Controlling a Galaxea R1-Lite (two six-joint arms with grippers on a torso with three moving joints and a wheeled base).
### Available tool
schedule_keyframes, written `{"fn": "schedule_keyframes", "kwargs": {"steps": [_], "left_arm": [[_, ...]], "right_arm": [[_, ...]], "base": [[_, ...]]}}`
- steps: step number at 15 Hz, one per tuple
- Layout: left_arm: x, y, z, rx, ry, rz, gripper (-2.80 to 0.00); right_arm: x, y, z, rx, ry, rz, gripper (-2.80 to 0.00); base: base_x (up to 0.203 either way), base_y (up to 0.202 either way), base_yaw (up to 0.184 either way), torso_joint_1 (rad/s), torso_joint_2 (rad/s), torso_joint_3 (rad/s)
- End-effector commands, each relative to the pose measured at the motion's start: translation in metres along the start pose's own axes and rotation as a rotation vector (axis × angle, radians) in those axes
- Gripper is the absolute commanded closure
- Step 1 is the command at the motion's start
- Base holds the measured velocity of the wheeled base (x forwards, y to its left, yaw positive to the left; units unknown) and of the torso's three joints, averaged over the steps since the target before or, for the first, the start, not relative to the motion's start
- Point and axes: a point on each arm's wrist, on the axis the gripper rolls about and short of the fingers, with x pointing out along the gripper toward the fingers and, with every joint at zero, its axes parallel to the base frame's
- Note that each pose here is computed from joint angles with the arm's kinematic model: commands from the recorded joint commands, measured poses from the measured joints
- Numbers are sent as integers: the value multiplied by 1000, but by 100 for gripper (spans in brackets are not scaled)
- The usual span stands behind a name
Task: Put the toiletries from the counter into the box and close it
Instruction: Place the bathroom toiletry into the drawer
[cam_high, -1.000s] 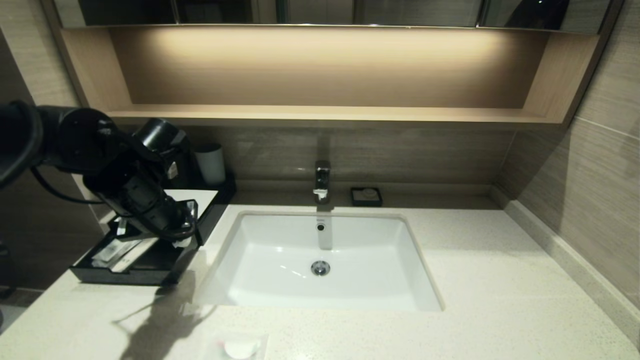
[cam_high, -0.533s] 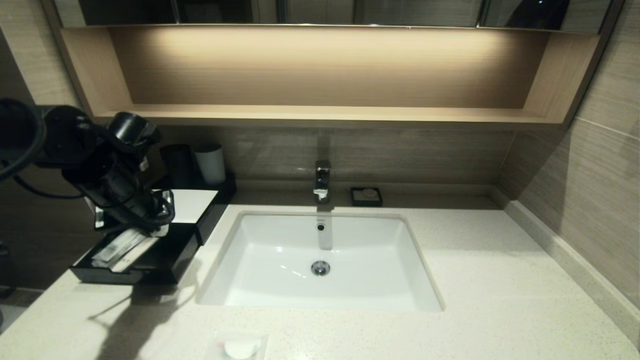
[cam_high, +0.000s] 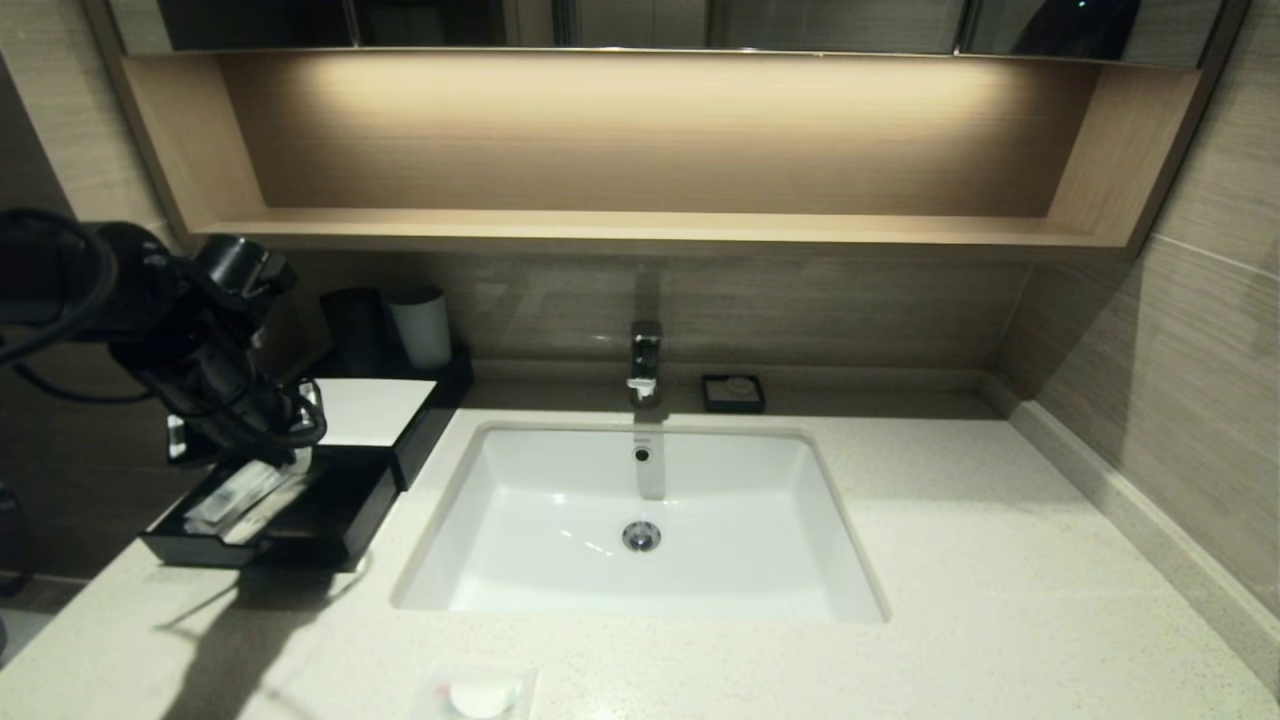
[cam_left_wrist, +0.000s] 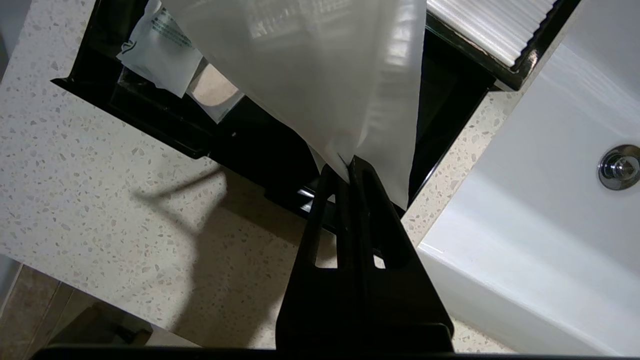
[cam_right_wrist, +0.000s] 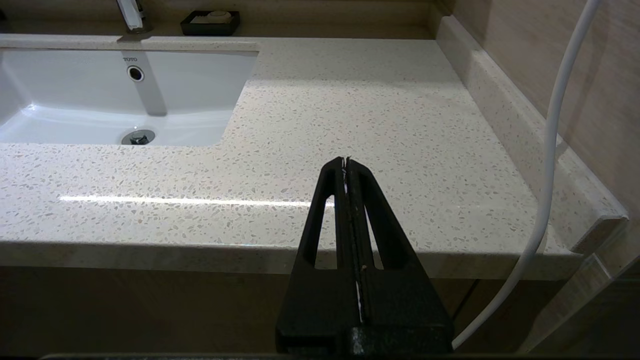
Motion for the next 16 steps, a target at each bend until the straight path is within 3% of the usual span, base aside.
{"fn": "schedule_keyframes", "kwargs": {"steps": [1,16], "left_arm": [[13,3,2,-13,21,18,0],[58,9,4,-40,99,60,0]], "right_arm": [[0,0,0,0,1,0,0],[0,0,0,1,1,0,0]], "base": [[0,0,0,0,0,0],[0,0,0,0,0,0]]}}
